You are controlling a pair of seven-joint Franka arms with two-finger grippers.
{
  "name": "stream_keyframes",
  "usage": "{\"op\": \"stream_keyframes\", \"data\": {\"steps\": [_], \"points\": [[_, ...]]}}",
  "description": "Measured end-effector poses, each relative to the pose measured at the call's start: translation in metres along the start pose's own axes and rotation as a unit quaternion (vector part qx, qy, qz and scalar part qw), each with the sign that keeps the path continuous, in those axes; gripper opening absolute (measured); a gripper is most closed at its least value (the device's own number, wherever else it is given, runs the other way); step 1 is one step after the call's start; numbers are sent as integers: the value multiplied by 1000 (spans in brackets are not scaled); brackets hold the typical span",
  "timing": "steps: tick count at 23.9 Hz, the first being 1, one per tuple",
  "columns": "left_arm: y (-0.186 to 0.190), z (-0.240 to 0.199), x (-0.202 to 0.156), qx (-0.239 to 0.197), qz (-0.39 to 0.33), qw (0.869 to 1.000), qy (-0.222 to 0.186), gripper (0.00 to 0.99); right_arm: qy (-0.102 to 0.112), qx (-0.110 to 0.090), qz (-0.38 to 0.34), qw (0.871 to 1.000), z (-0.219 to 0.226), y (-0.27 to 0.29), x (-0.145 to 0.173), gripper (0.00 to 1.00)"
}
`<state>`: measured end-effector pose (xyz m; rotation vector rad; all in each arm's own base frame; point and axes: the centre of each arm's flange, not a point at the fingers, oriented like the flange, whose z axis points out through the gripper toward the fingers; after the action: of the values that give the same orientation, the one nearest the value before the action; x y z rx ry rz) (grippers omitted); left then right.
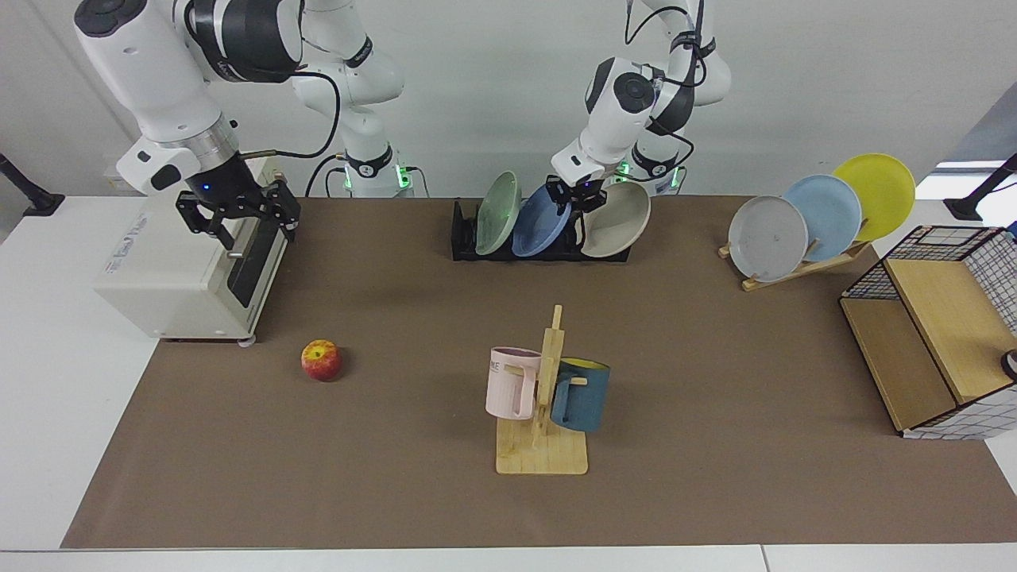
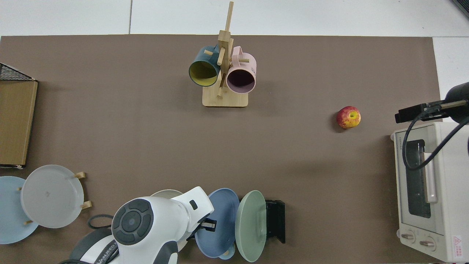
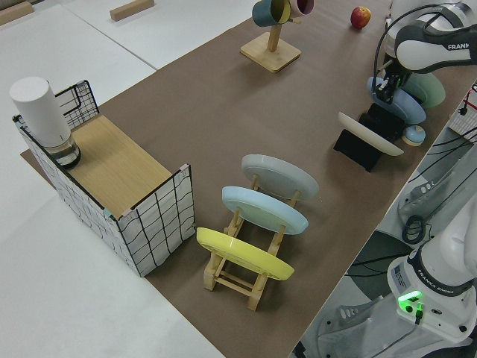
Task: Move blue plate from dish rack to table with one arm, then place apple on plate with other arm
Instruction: 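Reach the left gripper down to the blue plate in the rack, then grasp the blue plate rim and lift it out of the rack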
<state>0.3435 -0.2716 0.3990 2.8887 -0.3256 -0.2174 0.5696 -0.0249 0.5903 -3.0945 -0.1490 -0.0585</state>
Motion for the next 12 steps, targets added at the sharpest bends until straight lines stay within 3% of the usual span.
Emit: {"op": "stream_keyframes", "data": {"steps": [12], "points": [[-57,-87,55,-10,-26,998,62,132,0,0,0,1000,0,0,0,1000]]}}
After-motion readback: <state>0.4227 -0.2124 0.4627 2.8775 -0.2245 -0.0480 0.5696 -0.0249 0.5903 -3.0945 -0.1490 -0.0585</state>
